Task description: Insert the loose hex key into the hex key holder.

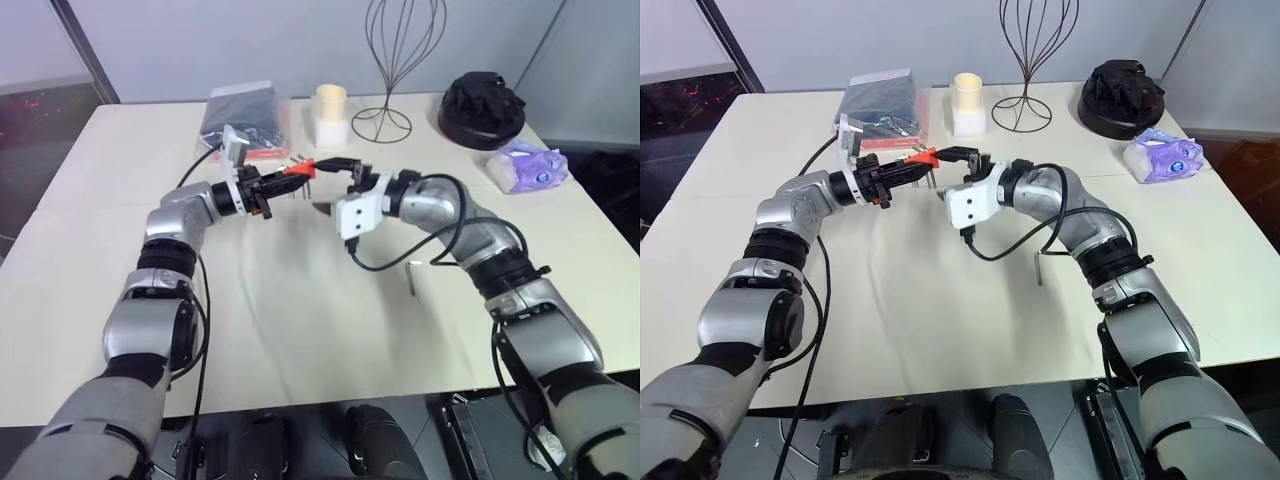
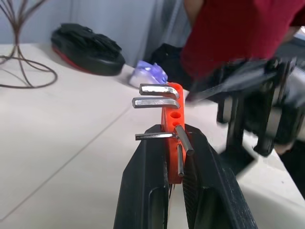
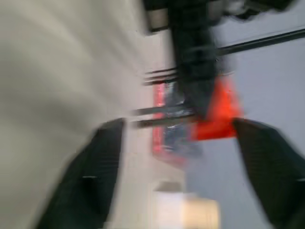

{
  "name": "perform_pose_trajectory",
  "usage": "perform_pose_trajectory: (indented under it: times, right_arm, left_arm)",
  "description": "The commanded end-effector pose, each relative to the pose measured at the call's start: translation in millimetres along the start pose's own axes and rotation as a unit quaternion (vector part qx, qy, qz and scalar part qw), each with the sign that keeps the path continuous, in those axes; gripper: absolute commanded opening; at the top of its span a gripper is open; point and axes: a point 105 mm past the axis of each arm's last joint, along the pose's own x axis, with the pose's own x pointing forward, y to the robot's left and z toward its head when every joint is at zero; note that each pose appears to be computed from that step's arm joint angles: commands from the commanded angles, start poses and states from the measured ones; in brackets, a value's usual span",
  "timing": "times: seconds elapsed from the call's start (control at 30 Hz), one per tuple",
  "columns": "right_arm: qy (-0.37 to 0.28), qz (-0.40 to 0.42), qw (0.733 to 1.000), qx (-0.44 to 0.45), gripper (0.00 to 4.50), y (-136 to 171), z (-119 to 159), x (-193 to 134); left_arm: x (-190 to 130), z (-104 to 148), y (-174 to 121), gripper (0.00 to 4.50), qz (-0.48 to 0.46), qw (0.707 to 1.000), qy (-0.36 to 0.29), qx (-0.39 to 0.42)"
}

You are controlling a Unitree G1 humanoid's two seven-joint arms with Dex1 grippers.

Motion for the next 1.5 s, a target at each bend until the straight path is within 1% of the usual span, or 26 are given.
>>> perform_pose_trajectory:
  times: [0.03, 0.07, 0.13, 0.17, 0.2, 0.23, 0.27, 0.3, 0.33, 0.37, 0.43, 0.5, 0.57, 0.67, 0.73, 0.93, 1.0, 1.27, 1.3, 1.37, 1.4, 1.5]
  right_arm:
    - [0.051, 0.012, 0.999, -0.004, 4.46, 0.2, -19.3, -24.1]
    - [0.068, 0.010, 0.997, 0.026, 4.46, 2.8, -26.0, -31.7]
    - [0.112, -0.018, 0.984, 0.136, 4.46, 2.8, -40.6, -50.4]
    - [0.144, -0.035, 0.958, 0.246, 4.46, 3.4, -49.3, -62.8]
    - [0.161, -0.052, 0.916, 0.364, 4.46, 4.7, -52.9, -73.9]
    - [0.171, -0.062, 0.867, 0.463, 4.46, 8.3, -53.1, -82.3]
    - [0.179, -0.063, 0.822, 0.537, 4.46, 13.6, -50.6, -89.0]
    - [0.192, -0.049, 0.788, 0.583, 4.46, 21.8, -46.7, -96.1]
    - [0.206, -0.033, 0.765, 0.609, 4.46, 29.9, -42.6, -102.7]
    - [0.217, -0.022, 0.751, 0.623, 4.46, 35.2, -38.8, -107.7]
    - [0.252, -0.013, 0.714, 0.653, 4.46, 50.5, -35.3, -120.5]
    - [0.277, -0.010, 0.687, 0.672, 4.46, 60.6, -31.9, -129.1]
    - [0.286, -0.011, 0.664, 0.691, 4.46, 64.5, -28.2, -132.0]
    - [0.300, -0.010, 0.641, 0.707, 4.46, 73.2, -22.9, -133.6]
    - [0.310, -0.009, 0.631, 0.711, 4.46, 80.2, -20.3, -134.2]
    - [0.320, -0.029, 0.588, 0.742, 4.46, 97.9, -22.4, -130.9]
    - [0.325, -0.031, 0.580, 0.747, 4.46, 102.3, -23.3, -127.1]
    - [0.351, -0.037, 0.562, 0.748, 4.46, 122.7, -34.3, -113.0]
    - [0.355, -0.040, 0.557, 0.750, 4.23, 126.1, -36.6, -112.2]
    - [0.369, -0.047, 0.553, 0.746, 3.57, 133.7, -42.5, -111.0]
    - [0.370, -0.047, 0.550, 0.748, 3.03, 136.4, -43.3, -109.3]
    - [0.375, -0.039, 0.553, 0.743, 1.33, 143.9, -43.7, -104.6]
  left_arm:
    - [-9.1, 22.8, -6.9, 0.00, -0.013, 0.999, -0.012, 0.045]
    - [-12.2, 20.4, -9.1, 0.00, -0.015, 0.998, -0.001, 0.057]
    - [-19.5, 13.6, -16.0, 0.00, -0.021, 0.995, 0.030, 0.093]
    - [-24.8, 9.0, -20.8, 0.00, -0.024, 0.992, 0.048, 0.115]
    - [-30.0, 4.6, -25.9, 0.00, -0.027, 0.989, 0.063, 0.132]
    - [-34.0, 0.0, -31.2, 0.00, -0.031, 0.985, 0.077, 0.149]
    - [-36.9, -3.9, -36.9, 0.00, -0.035, 0.983, 0.085, 0.160]
    - [-38.1, -6.2, -42.6, 0.00, -0.037, 0.983, 0.085, 0.160]
    - [-38.6, -8.3, -47.1, 0.00, -0.038, 0.983, 0.084, 0.160]
    - [-38.5, -9.6, -50.5, 0.00, -0.038, 0.983, 0.083, 0.159]
    - [-38.7, -17.0, -57.8, 0.00, -0.037, 0.981, 0.090, 0.165]
    - [-37.1, -21.0, -64.0, 0.00, -0.035, 0.982, 0.086, 0.161]
    - [-35.3, -24.0, -68.0, 0.00, -0.034, 0.984, 0.083, 0.156]
    - [-31.6, -27.8, -71.9, 0.00, -0.034, 0.985, 0.078, 0.150]
    - [-29.4, -28.3, -73.4, 0.00, -0.035, 0.986, 0.073, 0.146]
    - [-21.7, -29.3, -73.0, 0.00, -0.032, 0.987, 0.062, 0.144]
    - [-19.7, -29.2, -72.9, 0.00, -0.032, 0.987, 0.059, 0.143]
    - [-17.6, -30.1, -72.4, 0.00, -0.022, 0.988, 0.051, 0.142]
    - [-18.0, -30.5, -72.7, 0.00, -0.020, 0.988, 0.050, 0.142]
    - [-19.8, -31.0, -72.6, 0.00, -0.015, 0.989, 0.049, 0.140]
    - [-20.6, -30.8, -72.0, 0.00, -0.011, 0.989, 0.047, 0.139]
    - [-22.6, -30.1, -71.1, 0.00, -0.002, 0.989, 0.045, 0.138]
